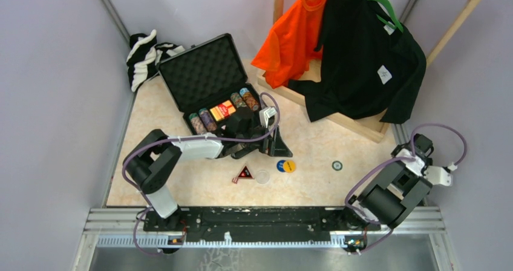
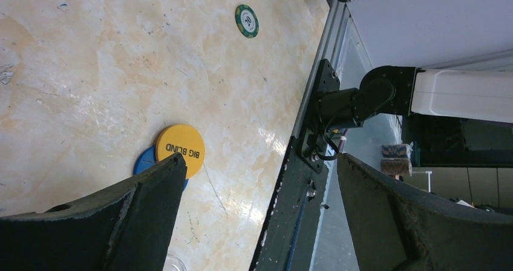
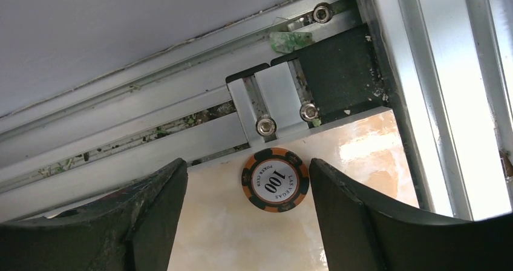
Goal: Pack up texas hold em set
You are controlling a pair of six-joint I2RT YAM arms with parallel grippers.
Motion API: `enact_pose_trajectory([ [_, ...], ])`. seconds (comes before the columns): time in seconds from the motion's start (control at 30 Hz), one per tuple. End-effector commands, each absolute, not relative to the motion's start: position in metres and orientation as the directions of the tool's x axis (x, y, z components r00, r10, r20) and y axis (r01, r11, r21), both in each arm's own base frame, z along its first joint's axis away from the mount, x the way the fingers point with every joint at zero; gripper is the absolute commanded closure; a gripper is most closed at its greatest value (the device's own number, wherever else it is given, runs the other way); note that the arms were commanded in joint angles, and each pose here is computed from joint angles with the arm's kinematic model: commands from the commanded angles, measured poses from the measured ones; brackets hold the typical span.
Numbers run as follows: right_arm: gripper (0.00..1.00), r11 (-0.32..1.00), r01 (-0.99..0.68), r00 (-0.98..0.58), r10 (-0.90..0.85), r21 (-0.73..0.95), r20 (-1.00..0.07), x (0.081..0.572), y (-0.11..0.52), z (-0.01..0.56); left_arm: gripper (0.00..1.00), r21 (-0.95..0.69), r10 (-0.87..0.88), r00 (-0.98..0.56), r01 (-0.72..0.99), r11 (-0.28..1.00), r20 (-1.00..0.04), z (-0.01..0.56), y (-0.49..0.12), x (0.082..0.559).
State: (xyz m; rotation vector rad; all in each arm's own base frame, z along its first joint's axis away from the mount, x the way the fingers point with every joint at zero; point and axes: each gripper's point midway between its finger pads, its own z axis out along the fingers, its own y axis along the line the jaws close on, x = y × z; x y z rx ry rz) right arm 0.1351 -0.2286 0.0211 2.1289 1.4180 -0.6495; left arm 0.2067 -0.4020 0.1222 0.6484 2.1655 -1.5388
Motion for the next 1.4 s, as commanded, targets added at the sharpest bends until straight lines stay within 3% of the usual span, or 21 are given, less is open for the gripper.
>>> enact_pose_trajectory([
  [0.0, 0.26, -0.296, 0.943, 0.326, 0.735, 0.151, -0.595, 0.147, -0.229, 0.018, 0.01, -0.747, 0.126, -0.783, 0.62, 0.241, -0.609, 0.139, -0.403, 0.208],
  [0.33, 0.27, -0.208, 0.974, 0.219, 0.791, 0.084, -0.571, 0.154, -0.219, 0.009, 0.01, -0.747, 0.119, -0.782, 0.621, 0.236, -0.612, 0.144, -0.401, 0.208],
  [0.6, 0.44, -0.076, 0.996, 0.041, 0.809, -0.036, -0.587, 0.166, -0.206, 0.016, 0.01, -0.754, 0.088, -0.781, 0.621, 0.214, -0.618, 0.157, -0.394, 0.207],
  [0.93, 0.38, 0.049, 0.998, -0.063, 0.831, -0.04, -0.553, 0.175, -0.186, 0.019, 0.01, -0.749, 0.069, -0.772, 0.63, 0.205, -0.631, 0.168, -0.389, 0.206],
  [1.2, 0.36, 0.102, 0.982, 0.019, 0.789, 0.161, -0.614, 0.181, -0.174, 0.071, 0.01, -0.77, 0.075, -0.786, 0.616, 0.166, -0.613, 0.172, -0.391, 0.2],
  [1.27, 0.42, 0.081, 0.979, 0.056, 0.777, 0.188, -0.627, 0.184, -0.178, 0.077, 0.01, -0.775, 0.078, -0.789, 0.614, 0.153, -0.61, 0.174, -0.391, 0.198],
  [1.37, 0.74, 0.046, 0.983, 0.081, 0.763, 0.179, -0.641, 0.188, -0.188, 0.077, 0.01, -0.764, 0.069, -0.779, 0.625, 0.159, -0.623, 0.176, -0.389, 0.198],
])
